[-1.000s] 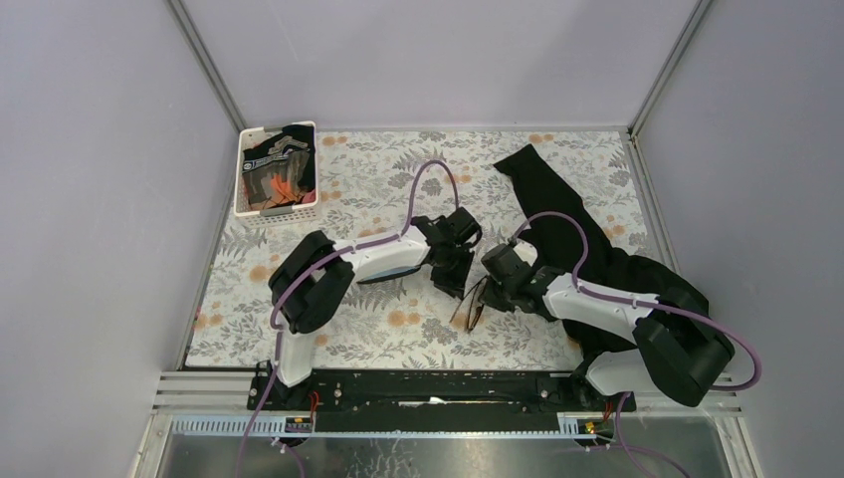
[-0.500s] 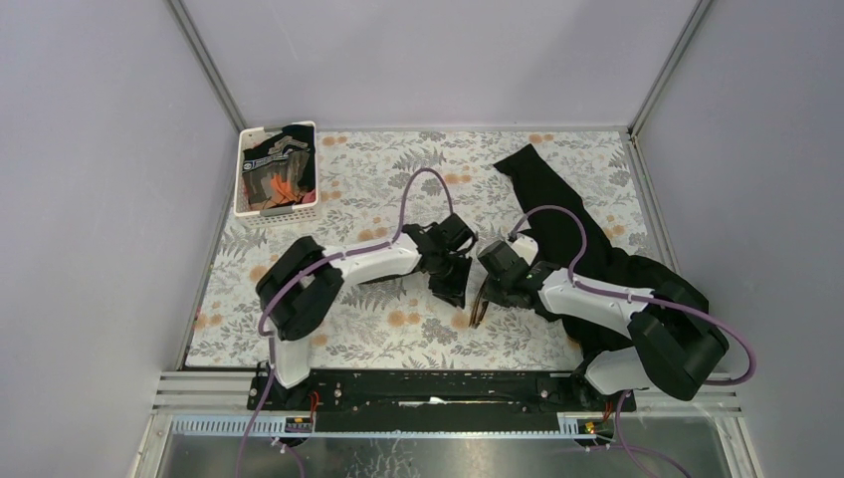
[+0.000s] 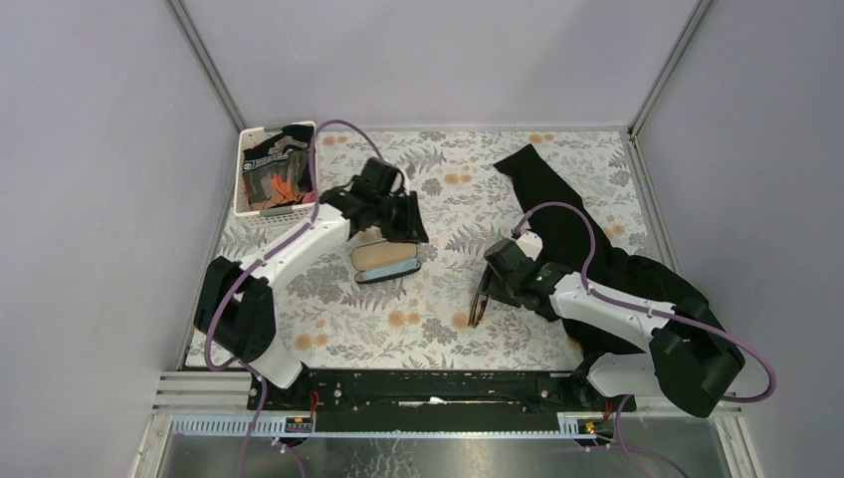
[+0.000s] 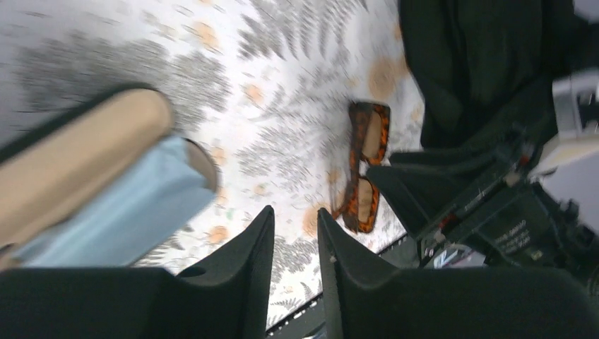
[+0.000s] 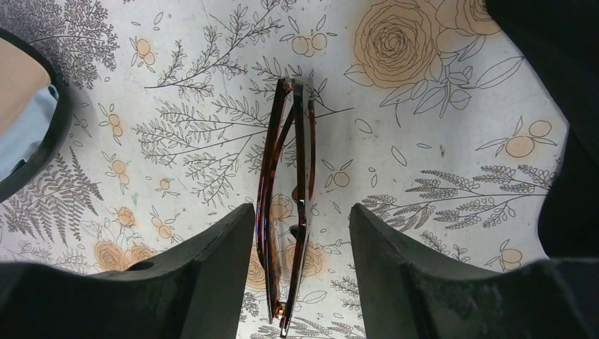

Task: Organize the sunglasses
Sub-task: Fold the sunglasses at the center of the board, then adjust the sunglasses case at the center of the board.

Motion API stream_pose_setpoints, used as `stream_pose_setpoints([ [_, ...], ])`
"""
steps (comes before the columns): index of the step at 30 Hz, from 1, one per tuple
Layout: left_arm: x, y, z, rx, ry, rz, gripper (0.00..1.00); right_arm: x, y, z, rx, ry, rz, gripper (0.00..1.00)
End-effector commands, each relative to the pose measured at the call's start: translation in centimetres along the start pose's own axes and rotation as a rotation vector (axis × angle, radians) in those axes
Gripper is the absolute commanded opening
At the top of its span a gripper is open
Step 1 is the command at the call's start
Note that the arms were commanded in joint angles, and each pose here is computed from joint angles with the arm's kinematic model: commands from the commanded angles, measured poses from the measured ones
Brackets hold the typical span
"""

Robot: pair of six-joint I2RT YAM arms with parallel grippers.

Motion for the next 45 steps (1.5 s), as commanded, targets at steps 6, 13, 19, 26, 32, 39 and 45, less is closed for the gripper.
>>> stream_pose_setpoints([
  [6, -2.1, -4.0, 10.9, -0.145, -0.290, -0.095, 0.35, 0.3, -0.6, 2.8, -0.002, -0.076, 0.008, 0.64],
  [13, -1.4, -4.8, 15.9, -0.271, -0.372, -0.097, 0.36, 1.3, 0.3, 2.6, -0.013, -0.075, 0.032, 0.58],
  [19, 0.4, -2.1, 17.3, -0.306, -0.379, -0.002, 0.36, 1.2, 0.1, 1.9, -0.031, -0.057, 0.011, 0.41],
  [26, 0.0, 0.1, 16.4, -0.312, -0.330, 0.037, 0.36, 0.6, -0.4, 2.0, -0.101, -0.068, 0.001, 0.25],
  [32, -0.7, 2.6, 14.3, -0.309, -0.260, 0.069, 0.36, 0.3, -0.5, 2.7, -0.184, -0.093, 0.025, 0.23],
  [39, -0.9, 4.4, 9.5, -0.199, -0.158, 0.093, 0.37, -1.0, -1.0, 4.6, -0.301, -0.182, 0.049, 0.21],
  [45, -3.7, 1.8, 8.2, -0.154, -0.135, -0.011, 0.39, -2.8, -1.8, 5.6, -0.371, -0.224, 0.052, 0.21],
])
Point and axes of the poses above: each gripper's point midway between its finger pads, its own x axis out along the fingers, its own z axis along the line the jaws close on, y = z × x, the point moved 1 cm from there along -x, back along the fingers, and after that the axes turned 1 degree about -x, right-handed, at the moved point
